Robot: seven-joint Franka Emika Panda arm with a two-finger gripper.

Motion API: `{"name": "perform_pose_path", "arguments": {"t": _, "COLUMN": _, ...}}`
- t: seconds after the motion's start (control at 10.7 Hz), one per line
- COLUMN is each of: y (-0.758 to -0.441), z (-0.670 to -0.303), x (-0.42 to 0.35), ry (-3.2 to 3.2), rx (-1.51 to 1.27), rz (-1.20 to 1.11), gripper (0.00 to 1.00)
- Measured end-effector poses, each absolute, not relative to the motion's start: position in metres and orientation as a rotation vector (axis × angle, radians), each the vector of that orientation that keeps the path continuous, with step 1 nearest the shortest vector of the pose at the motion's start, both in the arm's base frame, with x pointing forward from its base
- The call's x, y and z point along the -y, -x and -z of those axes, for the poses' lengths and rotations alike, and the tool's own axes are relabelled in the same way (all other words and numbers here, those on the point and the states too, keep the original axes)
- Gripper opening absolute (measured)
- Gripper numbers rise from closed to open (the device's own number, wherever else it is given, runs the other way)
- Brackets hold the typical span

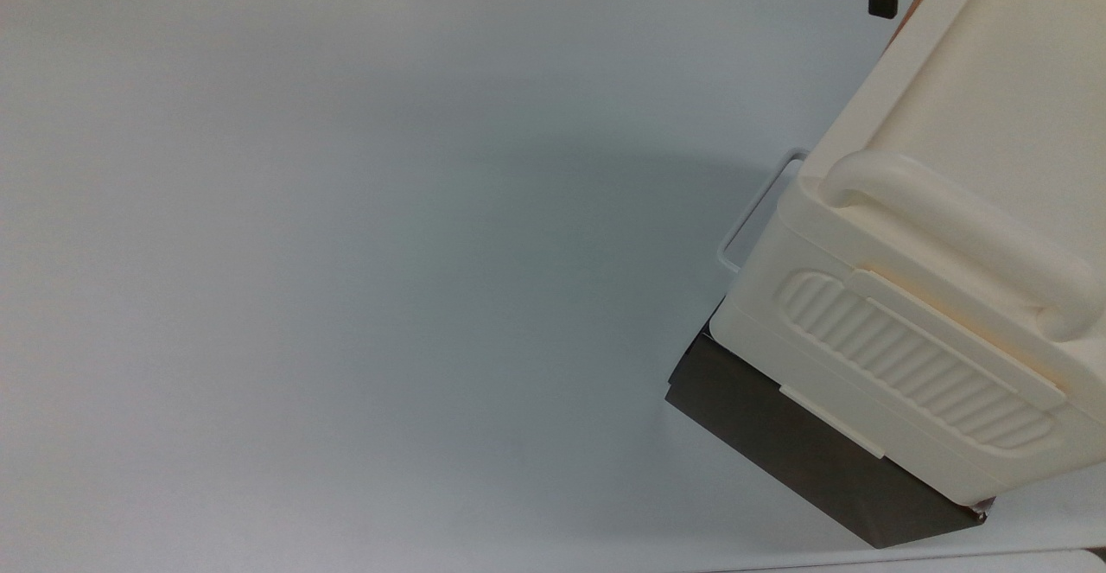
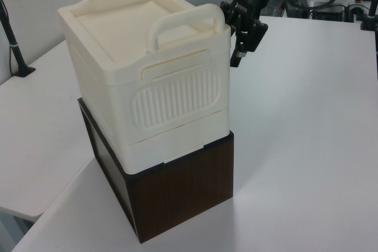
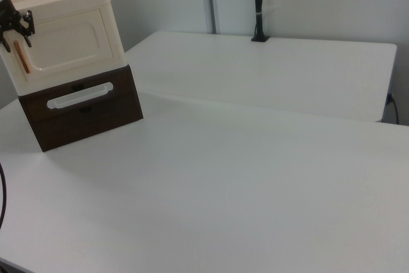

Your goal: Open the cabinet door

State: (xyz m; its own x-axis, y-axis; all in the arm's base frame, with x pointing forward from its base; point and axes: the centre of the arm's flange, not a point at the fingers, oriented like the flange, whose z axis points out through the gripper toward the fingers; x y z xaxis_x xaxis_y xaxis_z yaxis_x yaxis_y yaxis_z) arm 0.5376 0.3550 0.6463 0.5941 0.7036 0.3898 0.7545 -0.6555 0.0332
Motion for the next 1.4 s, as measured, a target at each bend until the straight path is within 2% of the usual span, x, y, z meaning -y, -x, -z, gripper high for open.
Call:
{"name": "perform_pose_path", "arguments": {"t": 0.09, "y": -0.538, "z": -0.648, "x": -0.355, "ry": 2.673, "rx": 1.245, "rz": 0.584, "gripper": 0.58}}
{"name": "perform_pose_path", "arguments": {"t": 0.28, "y": -0.538, "z": -0.648, "x": -0.355, "ry": 2.66, "rx": 1.283, "rz": 0.591, "gripper": 0.37}}
{"name": "perform_pose_path", "arguments": {"t": 0.37, "y": -0.538, "z": -0.648, "x": -0.356, "ry": 2.656, "rx": 1.295, "rz": 0.591, "gripper": 0.37}}
{"name": "perform_pose_path", "arguments": {"t": 0.56, "y": -0.535, "z": -0.647, "x": -0.361, "ry": 2.65, "rx": 1.316, "rz": 0.589, "gripper": 0.14}}
{"name": "perform_pose_path", "arguments": {"t": 1.12, "y": -0.534, "z": -0.647, "x": -0.358, "ry": 2.66, "rx": 1.317, "rz": 0.56, "gripper": 0.14}}
{"name": "perform_pose_path", "arguments": {"t": 1.31, "y": -0.53, "z": -0.649, "x": -0.345, "ry": 2.697, "rx": 1.317, "rz": 0.455, "gripper": 0.14}}
{"name": "perform_pose_path", "arguments": {"t": 1.4, "y": -0.527, "z": -0.651, "x": -0.332, "ry": 2.726, "rx": 1.309, "rz": 0.39, "gripper": 0.18}}
